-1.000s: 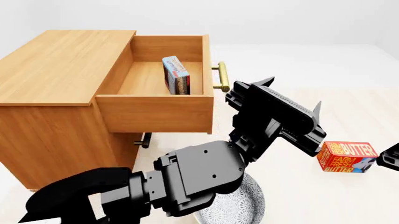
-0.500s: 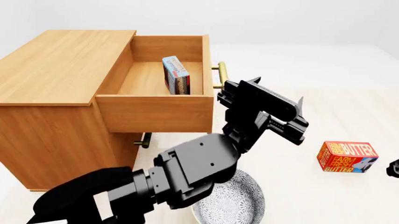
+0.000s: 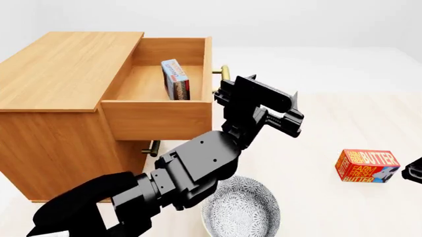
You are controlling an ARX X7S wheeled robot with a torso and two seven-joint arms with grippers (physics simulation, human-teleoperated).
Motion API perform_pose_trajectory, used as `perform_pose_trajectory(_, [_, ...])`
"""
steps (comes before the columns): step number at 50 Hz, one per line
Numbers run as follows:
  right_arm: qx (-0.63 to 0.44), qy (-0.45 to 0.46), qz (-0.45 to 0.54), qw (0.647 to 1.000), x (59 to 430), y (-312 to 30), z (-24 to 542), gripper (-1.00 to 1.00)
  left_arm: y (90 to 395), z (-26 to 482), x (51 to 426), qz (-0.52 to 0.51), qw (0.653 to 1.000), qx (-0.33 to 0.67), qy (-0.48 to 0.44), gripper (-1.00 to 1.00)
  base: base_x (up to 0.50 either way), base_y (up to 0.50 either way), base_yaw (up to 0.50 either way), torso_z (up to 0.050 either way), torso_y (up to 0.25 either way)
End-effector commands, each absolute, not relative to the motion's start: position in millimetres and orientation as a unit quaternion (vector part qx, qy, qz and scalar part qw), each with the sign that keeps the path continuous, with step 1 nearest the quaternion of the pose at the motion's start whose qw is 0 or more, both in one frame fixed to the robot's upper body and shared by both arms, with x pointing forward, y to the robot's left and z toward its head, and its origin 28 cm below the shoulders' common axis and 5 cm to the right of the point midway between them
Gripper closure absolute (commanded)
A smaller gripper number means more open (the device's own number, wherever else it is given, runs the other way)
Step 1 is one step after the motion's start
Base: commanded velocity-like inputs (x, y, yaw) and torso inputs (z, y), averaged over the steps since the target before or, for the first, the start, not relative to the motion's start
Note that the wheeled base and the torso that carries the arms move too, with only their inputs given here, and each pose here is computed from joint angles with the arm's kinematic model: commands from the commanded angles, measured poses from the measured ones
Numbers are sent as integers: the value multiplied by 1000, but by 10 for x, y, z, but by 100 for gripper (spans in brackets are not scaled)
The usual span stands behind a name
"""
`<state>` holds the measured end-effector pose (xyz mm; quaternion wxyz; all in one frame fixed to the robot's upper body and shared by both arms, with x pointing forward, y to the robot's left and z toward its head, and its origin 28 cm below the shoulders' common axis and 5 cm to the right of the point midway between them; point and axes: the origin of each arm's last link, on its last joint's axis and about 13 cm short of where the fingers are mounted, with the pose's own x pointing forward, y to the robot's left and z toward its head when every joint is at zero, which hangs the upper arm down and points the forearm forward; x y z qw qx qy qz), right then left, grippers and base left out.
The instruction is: Put the chocolate pudding in the top drawer of the cabinet and close it.
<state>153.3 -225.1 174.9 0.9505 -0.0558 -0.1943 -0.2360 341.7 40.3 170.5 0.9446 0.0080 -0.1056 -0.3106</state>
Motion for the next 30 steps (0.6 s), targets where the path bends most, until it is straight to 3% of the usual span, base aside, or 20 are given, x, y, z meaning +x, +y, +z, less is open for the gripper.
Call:
perform_pose_trajectory(1, [-49,-195,-235,951,1564,-2229,1766,-100,580,1715,3589,-272,957,7,-103,-100,0,0,0,0,0])
perform_pose_trajectory(30, [-47,-192,-234,952,1501,-2267,1722,-100,1009,1682,4002,-187,978,0,-88,-100,2,0,0,0,0])
